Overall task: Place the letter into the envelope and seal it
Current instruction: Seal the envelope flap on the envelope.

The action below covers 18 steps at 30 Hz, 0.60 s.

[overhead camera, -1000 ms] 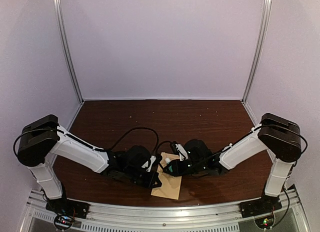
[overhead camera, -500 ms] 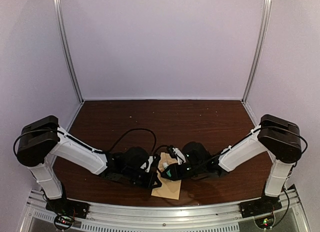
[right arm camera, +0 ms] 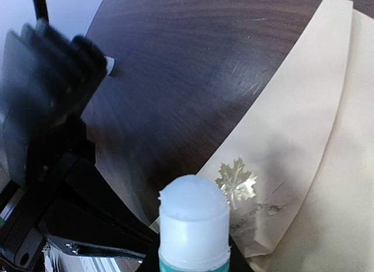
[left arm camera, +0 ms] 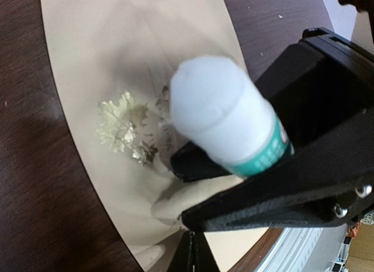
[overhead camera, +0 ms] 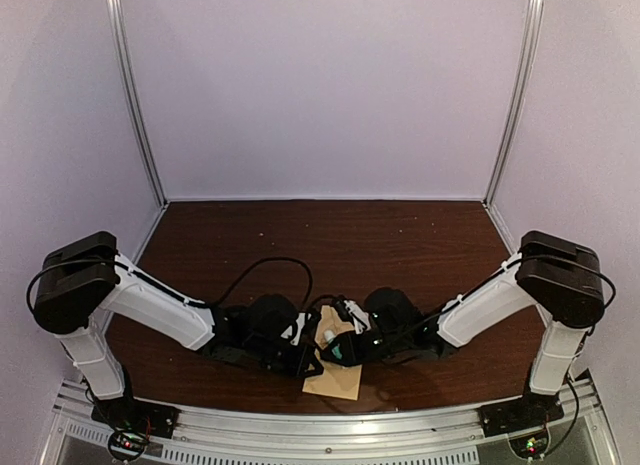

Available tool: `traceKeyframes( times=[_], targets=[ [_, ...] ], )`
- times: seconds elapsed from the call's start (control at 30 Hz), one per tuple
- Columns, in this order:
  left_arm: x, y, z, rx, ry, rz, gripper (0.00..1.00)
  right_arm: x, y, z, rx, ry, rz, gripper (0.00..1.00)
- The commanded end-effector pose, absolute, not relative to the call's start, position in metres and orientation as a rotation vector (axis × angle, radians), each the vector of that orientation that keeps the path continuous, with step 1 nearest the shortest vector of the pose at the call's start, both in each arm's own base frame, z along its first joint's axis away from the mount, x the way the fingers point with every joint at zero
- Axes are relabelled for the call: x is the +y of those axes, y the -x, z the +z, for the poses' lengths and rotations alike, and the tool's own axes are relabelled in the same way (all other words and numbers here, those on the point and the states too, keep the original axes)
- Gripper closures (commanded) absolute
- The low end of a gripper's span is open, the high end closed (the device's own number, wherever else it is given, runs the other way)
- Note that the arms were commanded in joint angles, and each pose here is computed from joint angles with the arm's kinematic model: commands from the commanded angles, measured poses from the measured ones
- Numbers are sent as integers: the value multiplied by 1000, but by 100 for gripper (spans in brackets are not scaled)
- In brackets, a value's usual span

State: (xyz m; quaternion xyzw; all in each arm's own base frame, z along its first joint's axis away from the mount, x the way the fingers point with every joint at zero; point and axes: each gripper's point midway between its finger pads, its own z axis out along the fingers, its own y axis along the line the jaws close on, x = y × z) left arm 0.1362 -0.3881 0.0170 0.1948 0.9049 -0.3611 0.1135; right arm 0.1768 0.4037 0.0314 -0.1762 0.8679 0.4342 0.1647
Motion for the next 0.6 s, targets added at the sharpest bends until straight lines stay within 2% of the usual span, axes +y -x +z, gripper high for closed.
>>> traceKeyframes(
  times=[0.0, 0.3, 0.57],
  targets=[
    [-376, -133, 8, 2694, -554, -1002, 100, 387, -200, 18, 2513, 414, 1136, 100],
    [-377, -135, 10, 2687, -550, -994, 100, 387, -225, 15, 2511, 439, 1083, 100],
    [-377, -136, 12, 2679, -544, -994, 100, 383, -209, 8, 2546, 465, 1099, 100]
  ],
)
